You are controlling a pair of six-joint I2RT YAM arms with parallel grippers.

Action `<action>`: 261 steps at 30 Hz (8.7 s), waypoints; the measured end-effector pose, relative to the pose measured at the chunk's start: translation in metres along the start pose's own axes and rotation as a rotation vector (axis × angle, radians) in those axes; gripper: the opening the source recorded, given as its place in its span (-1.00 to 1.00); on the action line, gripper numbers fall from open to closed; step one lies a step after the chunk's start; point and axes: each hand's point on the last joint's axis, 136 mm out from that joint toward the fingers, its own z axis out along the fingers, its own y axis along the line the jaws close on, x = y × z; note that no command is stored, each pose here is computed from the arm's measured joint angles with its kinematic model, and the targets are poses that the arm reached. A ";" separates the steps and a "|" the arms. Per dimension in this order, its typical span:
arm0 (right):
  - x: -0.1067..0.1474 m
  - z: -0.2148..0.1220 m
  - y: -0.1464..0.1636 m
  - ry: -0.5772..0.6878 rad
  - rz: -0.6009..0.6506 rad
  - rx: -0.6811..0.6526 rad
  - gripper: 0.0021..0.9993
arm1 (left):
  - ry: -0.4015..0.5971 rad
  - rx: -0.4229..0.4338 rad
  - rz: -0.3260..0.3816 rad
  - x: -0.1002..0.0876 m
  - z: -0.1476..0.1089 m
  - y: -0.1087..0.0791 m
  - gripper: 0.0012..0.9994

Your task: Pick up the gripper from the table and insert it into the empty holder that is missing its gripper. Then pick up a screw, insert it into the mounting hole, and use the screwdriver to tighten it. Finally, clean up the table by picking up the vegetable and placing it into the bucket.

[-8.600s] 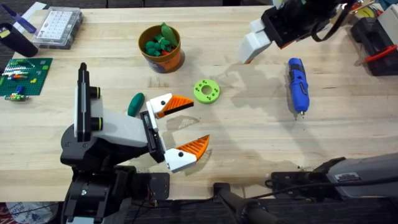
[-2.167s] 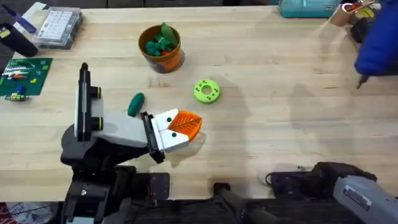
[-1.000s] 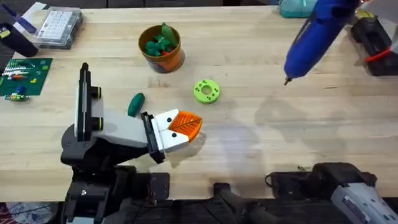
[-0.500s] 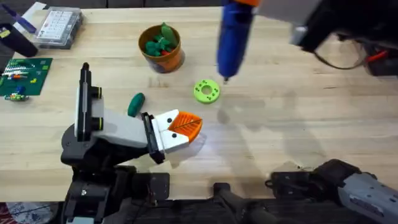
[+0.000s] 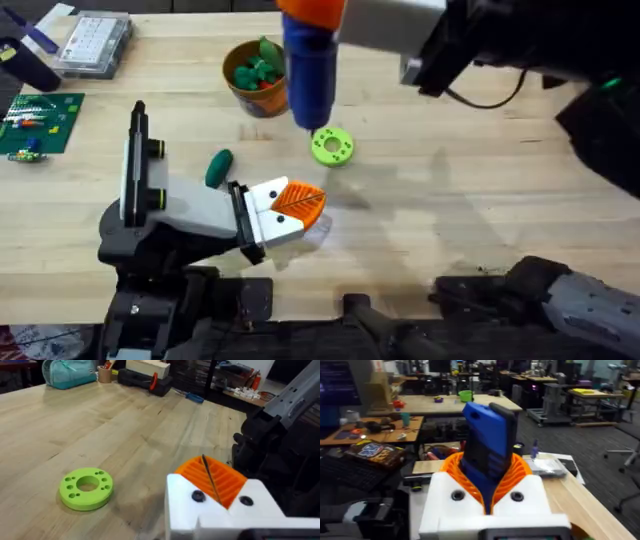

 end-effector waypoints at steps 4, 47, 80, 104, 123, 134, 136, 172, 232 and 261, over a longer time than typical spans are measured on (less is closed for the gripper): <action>-0.002 0.007 0.017 -0.012 -0.012 -0.051 -0.95 | 0.000 0.000 0.000 0.000 0.000 0.000 -0.99; 0.033 0.029 0.039 -0.036 0.015 -0.082 -0.95 | 0.000 0.003 0.061 0.000 0.000 -0.001 -0.99; 0.056 0.042 0.055 0.010 0.012 -0.159 -0.95 | 0.000 0.003 0.068 0.000 0.000 -0.001 -0.99; 0.073 0.047 0.053 0.048 0.036 -0.171 -0.95 | 0.000 0.003 0.068 0.000 0.000 -0.001 -0.99; 0.085 0.051 0.050 0.074 0.052 -0.171 -0.95 | 0.001 0.005 0.063 0.000 0.000 -0.001 -1.00; 0.085 0.051 0.050 0.075 0.053 -0.172 -0.95 | 0.001 0.005 0.064 0.000 0.000 -0.001 -1.00; 0.085 0.051 0.050 0.075 0.052 -0.172 -0.95 | 0.001 0.005 0.065 0.000 0.000 -0.001 -1.00; 0.059 0.039 -0.027 0.282 -0.006 0.035 -0.95 | 0.000 0.001 0.068 0.000 0.000 0.000 -1.00; 0.349 -0.133 -0.275 1.422 -0.752 0.285 0.99 | -0.001 -0.003 0.069 0.000 0.000 0.000 -1.00; 0.352 -0.131 -0.269 1.447 -0.755 0.264 0.99 | -0.001 -0.003 0.070 0.000 0.000 0.000 -1.00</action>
